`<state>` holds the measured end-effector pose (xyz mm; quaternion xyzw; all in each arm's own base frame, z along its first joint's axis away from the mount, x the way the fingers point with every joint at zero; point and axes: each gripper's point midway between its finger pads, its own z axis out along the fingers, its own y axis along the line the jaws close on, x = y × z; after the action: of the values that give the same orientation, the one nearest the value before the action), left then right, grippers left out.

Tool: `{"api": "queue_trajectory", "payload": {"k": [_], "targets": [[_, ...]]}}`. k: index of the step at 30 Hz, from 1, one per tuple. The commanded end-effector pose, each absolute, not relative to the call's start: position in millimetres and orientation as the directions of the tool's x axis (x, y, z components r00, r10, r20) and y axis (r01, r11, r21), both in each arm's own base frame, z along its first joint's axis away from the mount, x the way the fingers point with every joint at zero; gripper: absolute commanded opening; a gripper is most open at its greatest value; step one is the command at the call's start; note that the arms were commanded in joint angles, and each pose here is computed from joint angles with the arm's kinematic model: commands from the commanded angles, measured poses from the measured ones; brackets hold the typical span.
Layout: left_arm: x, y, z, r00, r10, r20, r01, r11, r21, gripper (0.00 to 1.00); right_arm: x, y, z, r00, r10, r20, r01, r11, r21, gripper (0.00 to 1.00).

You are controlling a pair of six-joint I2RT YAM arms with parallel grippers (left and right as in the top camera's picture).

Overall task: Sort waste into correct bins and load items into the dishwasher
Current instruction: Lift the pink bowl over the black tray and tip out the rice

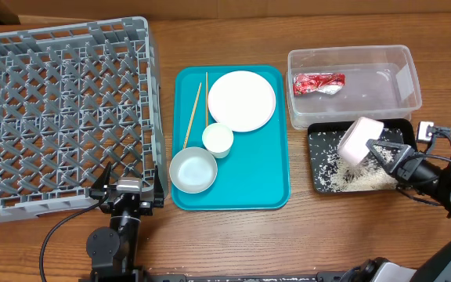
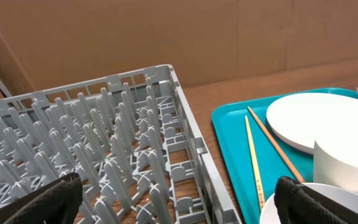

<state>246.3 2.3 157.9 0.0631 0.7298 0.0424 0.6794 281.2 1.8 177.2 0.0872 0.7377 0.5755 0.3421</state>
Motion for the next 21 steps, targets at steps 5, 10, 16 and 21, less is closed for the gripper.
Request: {"api": "queue_trajectory", "payload": {"k": [5, 10, 16, 21], "targets": [[246, 2, 157, -0.067, 0.139, -0.988, 0.033, 0.990, 0.137, 1.00, 278, -6, 176, -0.720, 0.599, -0.351, -0.283, 0.209, 0.936, 0.04], [246, 2, 157, -0.067, 0.139, -0.988, 0.033, 0.990, 0.137, 1.00, 275, -21, 173, -0.686, 0.643, -0.340, -0.262, 0.218, 0.940, 0.04], [246, 2, 157, -0.067, 0.139, -0.988, 0.033, 0.990, 0.137, 1.00, 270, -31, 172, -0.663, 0.692, -0.286, -0.212, 0.193, 0.958, 0.04], [246, 2, 157, -0.067, 0.139, -0.988, 0.033, 0.990, 0.137, 1.00, 270, -31, 172, -0.664, 0.693, -0.281, -0.209, 0.189, 0.959, 0.04]]}}
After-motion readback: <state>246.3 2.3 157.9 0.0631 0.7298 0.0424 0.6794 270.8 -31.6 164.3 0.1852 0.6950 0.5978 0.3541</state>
